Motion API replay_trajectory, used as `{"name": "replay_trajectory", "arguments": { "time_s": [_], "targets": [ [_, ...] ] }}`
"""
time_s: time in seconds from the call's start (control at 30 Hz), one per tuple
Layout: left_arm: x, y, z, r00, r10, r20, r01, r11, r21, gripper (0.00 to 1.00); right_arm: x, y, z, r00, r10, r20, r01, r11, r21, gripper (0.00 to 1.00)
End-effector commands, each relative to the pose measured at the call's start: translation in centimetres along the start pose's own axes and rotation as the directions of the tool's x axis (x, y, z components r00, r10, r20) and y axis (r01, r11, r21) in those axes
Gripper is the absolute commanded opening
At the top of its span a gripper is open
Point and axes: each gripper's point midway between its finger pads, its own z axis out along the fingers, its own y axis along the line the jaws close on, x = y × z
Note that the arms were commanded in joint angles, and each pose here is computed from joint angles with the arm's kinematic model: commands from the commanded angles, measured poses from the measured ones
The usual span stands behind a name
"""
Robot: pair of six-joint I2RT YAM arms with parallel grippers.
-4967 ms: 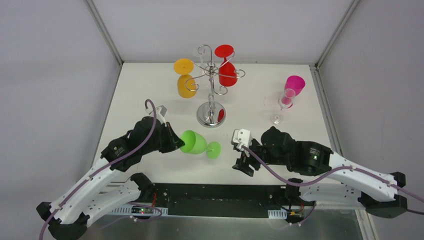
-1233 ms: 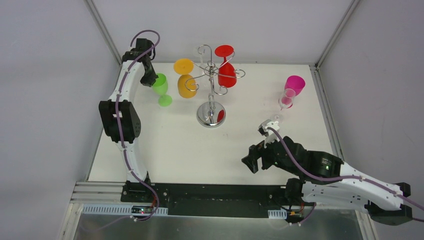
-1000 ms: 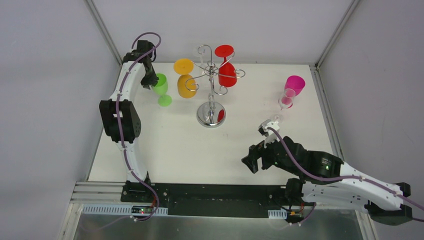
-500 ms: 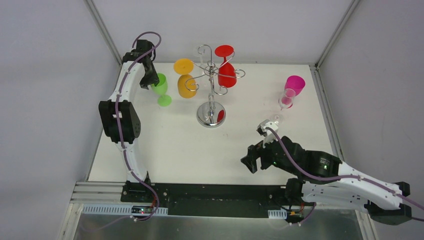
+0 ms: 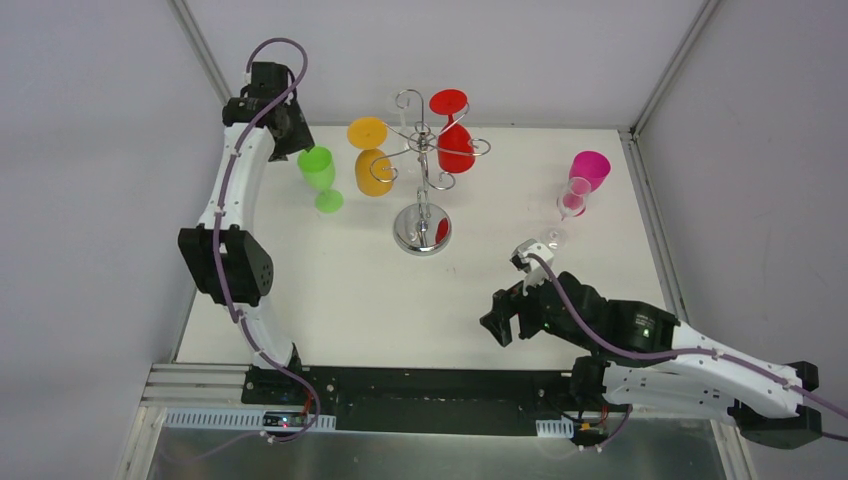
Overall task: Take the wine glass off the wine glass rack
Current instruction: Pick up the wine glass from the wine rack.
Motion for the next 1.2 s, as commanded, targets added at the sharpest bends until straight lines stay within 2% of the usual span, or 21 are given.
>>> {"name": "replay_trajectory", "arguments": {
  "time_s": [0.0,0.27,0.83,0.97,1.17],
  "targets": [
    [-1.7,-0.2,-4.7,0.998,-0.027,0.06,0.023,0.997,0.076,0.52,-1.6,0.9,-0.2,0.998,0.05,0.043,-0.049,0.998,-0.025,0.81],
    [-0.6,-1.4,-8.1,0.996,-0.082,0.036,0.074,0.979,0.189,0.58,-2.0,1.0,-0.8,0.996,0.082,0.043,-0.081,0.996,-0.027,0.81],
    [1.5,-3.8,-17.6,0.985,-0.171,0.023,0.14,0.871,0.471,0.64,-1.9,1.5,-0.4,0.989,0.149,0.013,-0.149,0.989,-0.015,0.81],
    [1.5,-5.0,-19.8,0.975,-0.221,0.017,0.174,0.81,0.56,0.64,-1.6,1.8,-0.1,0.986,0.168,0.001,-0.168,0.986,-0.019,0.81],
    [1.7,-7.7,-21.7,0.957,-0.279,-0.08,0.254,0.673,0.694,0.63,-1.7,2.3,0.0,0.981,0.196,0.001,-0.196,0.98,-0.045,0.81]
  ]
}}
